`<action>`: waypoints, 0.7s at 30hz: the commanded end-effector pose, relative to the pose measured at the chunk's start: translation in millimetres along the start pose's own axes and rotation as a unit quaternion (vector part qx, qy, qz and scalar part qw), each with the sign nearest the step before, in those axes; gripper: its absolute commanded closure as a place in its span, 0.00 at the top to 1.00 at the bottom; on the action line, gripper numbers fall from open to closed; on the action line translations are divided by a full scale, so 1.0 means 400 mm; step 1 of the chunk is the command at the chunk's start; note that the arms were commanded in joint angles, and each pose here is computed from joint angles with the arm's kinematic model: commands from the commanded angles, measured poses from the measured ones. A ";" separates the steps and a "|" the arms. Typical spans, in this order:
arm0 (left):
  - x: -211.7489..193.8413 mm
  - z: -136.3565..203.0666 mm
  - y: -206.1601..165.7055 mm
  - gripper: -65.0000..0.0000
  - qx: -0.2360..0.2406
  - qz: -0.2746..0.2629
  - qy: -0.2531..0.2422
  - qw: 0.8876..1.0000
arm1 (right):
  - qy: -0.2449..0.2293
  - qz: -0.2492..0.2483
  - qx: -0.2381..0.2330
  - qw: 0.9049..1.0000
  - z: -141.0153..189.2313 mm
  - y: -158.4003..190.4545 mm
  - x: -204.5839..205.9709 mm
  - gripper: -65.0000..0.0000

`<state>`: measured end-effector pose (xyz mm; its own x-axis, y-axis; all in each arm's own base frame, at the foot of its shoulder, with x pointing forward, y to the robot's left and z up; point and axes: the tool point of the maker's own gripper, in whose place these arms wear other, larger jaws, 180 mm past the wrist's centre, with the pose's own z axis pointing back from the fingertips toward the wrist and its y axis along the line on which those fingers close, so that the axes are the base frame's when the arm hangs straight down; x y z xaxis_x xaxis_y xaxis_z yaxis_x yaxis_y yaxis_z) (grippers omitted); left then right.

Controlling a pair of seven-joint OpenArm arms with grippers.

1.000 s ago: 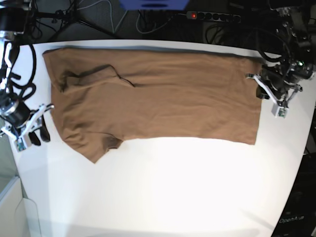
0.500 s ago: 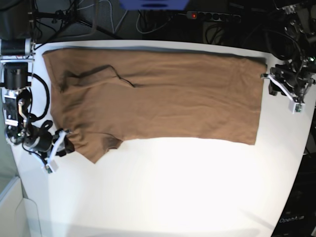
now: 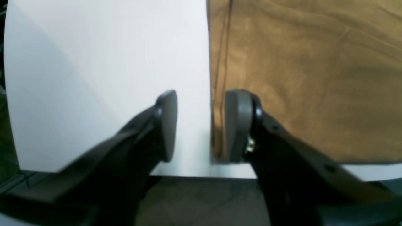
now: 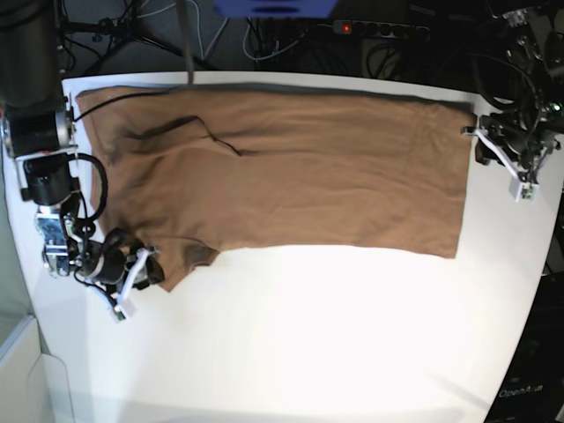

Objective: Fold the T-shirt properly
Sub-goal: 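Move the right gripper to the sleeve corner on the opposite edge and grasp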

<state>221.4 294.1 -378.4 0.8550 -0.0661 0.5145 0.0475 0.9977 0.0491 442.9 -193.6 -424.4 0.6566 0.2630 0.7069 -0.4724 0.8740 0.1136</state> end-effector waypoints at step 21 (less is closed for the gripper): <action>-0.009 0.015 0.017 0.38 0.011 0.020 -0.009 1.000 | -0.035 0.045 0.009 0.998 -0.027 0.035 0.086 0.34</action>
<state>207.9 298.3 -384.8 0.8667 -0.0173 0.4986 -0.0003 0.9994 0.0351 445.9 -168.3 -429.9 0.6185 0.3274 0.7143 -0.5354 0.8410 0.0780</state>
